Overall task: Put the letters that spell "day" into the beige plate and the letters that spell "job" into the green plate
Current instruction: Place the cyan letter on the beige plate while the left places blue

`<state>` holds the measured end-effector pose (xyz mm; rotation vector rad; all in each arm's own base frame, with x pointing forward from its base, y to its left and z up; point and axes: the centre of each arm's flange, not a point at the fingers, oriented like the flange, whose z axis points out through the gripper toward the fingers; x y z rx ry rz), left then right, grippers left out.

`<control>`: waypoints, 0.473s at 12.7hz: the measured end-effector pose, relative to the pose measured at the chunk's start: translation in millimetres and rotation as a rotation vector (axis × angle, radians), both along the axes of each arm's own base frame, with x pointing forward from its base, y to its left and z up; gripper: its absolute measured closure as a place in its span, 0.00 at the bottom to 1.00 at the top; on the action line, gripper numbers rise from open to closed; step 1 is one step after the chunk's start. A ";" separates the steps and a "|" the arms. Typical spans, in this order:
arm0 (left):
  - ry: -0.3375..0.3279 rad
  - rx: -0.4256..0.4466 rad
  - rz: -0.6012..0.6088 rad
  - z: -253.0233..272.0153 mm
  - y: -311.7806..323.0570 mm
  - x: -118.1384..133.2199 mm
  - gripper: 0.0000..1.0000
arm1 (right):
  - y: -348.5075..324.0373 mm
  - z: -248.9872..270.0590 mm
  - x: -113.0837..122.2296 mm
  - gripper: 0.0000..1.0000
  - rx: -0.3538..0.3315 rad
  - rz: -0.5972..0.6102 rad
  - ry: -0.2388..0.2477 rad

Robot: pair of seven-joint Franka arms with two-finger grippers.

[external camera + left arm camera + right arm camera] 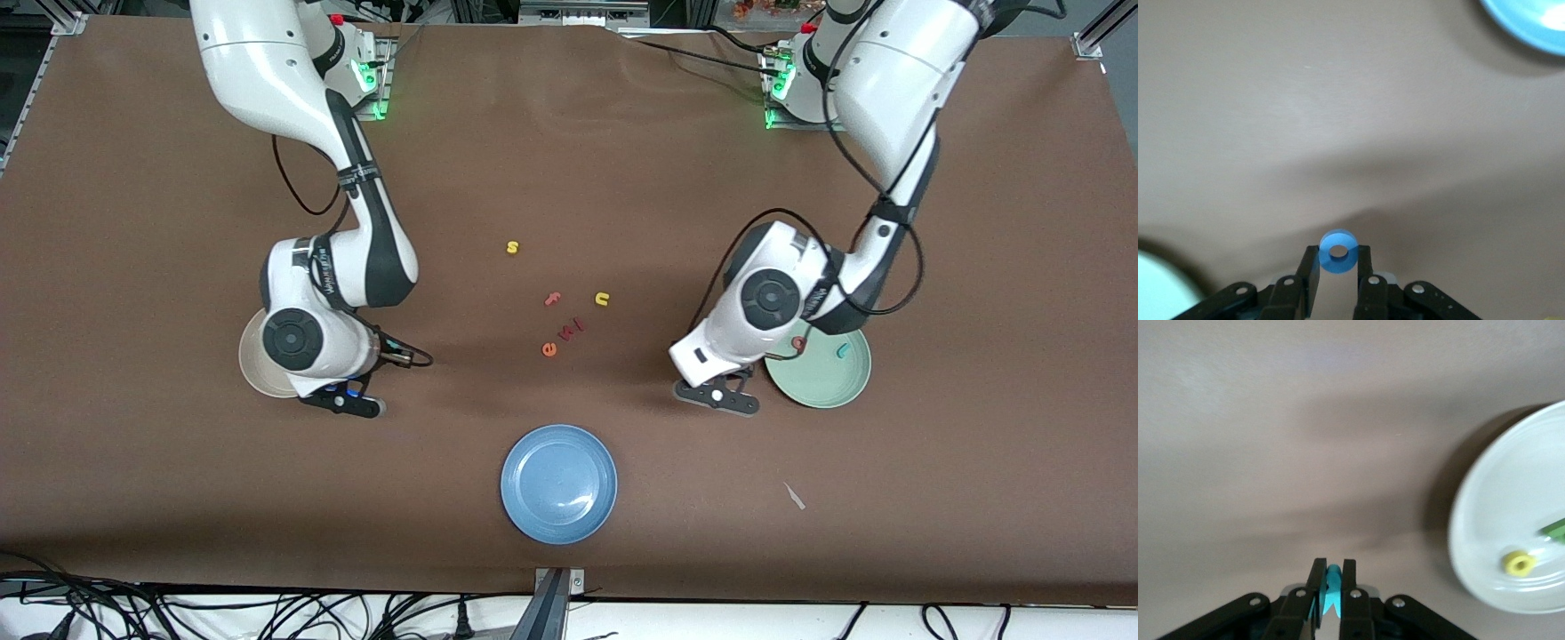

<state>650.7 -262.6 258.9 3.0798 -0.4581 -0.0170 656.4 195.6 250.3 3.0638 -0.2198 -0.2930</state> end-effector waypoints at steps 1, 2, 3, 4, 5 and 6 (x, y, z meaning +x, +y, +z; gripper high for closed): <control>0.014 0.009 -0.049 5.3 18.2 4.2 0.76 | -19.7 1.0 -3.5 0.87 0.006 0.040 -0.005; 0.028 0.017 -0.103 10.0 35.3 7.4 0.76 | -39.7 0.5 -7.9 0.87 0.013 0.082 -0.011; 0.042 0.023 -0.152 15.0 50.5 9.7 0.76 | -59.9 -1.9 -13.1 0.87 0.018 0.125 -0.017; 0.053 0.027 -0.186 20.7 65.7 11.7 0.76 | -78.1 -6.3 -17.8 0.87 0.019 0.162 -0.023; 0.059 0.029 -0.210 25.0 80.0 12.7 0.76 | -96.5 -11.4 -22.3 0.87 0.017 0.205 -0.030; 0.067 0.032 -0.220 26.1 91.0 11.6 0.76 | -112.6 -15.8 -25.4 0.87 0.015 0.246 -0.031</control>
